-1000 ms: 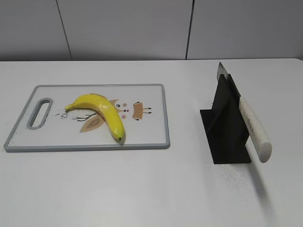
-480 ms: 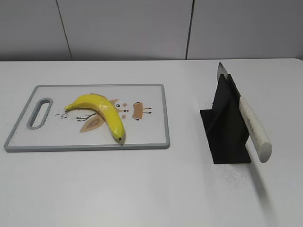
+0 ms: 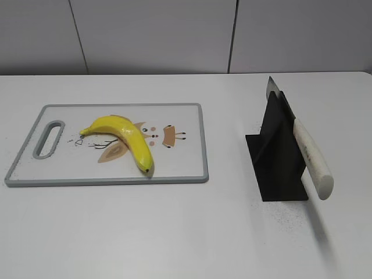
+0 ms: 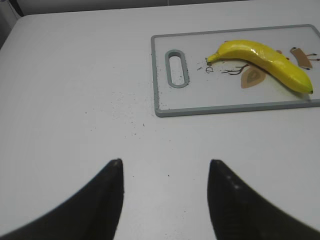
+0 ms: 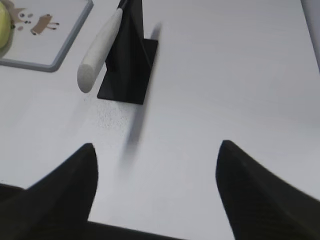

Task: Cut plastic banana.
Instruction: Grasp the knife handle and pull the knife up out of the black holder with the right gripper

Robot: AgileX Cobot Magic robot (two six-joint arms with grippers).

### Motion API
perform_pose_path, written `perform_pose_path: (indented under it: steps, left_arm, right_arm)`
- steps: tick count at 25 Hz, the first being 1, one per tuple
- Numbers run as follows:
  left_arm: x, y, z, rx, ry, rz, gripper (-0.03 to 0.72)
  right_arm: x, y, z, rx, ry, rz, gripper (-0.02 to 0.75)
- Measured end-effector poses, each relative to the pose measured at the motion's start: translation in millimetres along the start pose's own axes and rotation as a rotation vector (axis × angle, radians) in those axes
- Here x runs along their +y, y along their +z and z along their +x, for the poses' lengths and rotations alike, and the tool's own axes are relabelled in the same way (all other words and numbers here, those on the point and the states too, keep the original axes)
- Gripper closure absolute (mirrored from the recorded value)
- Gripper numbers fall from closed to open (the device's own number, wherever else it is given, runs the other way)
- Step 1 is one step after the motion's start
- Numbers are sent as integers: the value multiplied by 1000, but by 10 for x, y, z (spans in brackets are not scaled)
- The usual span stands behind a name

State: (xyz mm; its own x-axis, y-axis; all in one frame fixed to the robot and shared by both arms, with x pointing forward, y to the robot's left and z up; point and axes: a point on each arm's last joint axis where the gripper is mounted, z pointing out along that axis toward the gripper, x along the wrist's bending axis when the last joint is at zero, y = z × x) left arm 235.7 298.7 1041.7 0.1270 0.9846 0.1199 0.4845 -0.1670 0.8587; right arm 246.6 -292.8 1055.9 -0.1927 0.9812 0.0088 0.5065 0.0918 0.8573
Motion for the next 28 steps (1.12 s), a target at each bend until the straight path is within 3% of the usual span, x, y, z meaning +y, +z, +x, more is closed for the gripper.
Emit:
perform_pose_path:
  steps: [6,12,18,28]
  left_arm:
    - [0,0,0,0,0,0,162]
    - [0,0,0,0,0,0,162]
    - [0,0,0,0,0,0,162]
    - [0,0,0,0,0,0,162]
  right_arm:
    - [277,219,-47,-29,1,197,199]
    - [528,400,-37,-13,62,279,207]
    - [722,709,155,84,19,426,217]
    - [1196,1380,450,91,57,605,218]
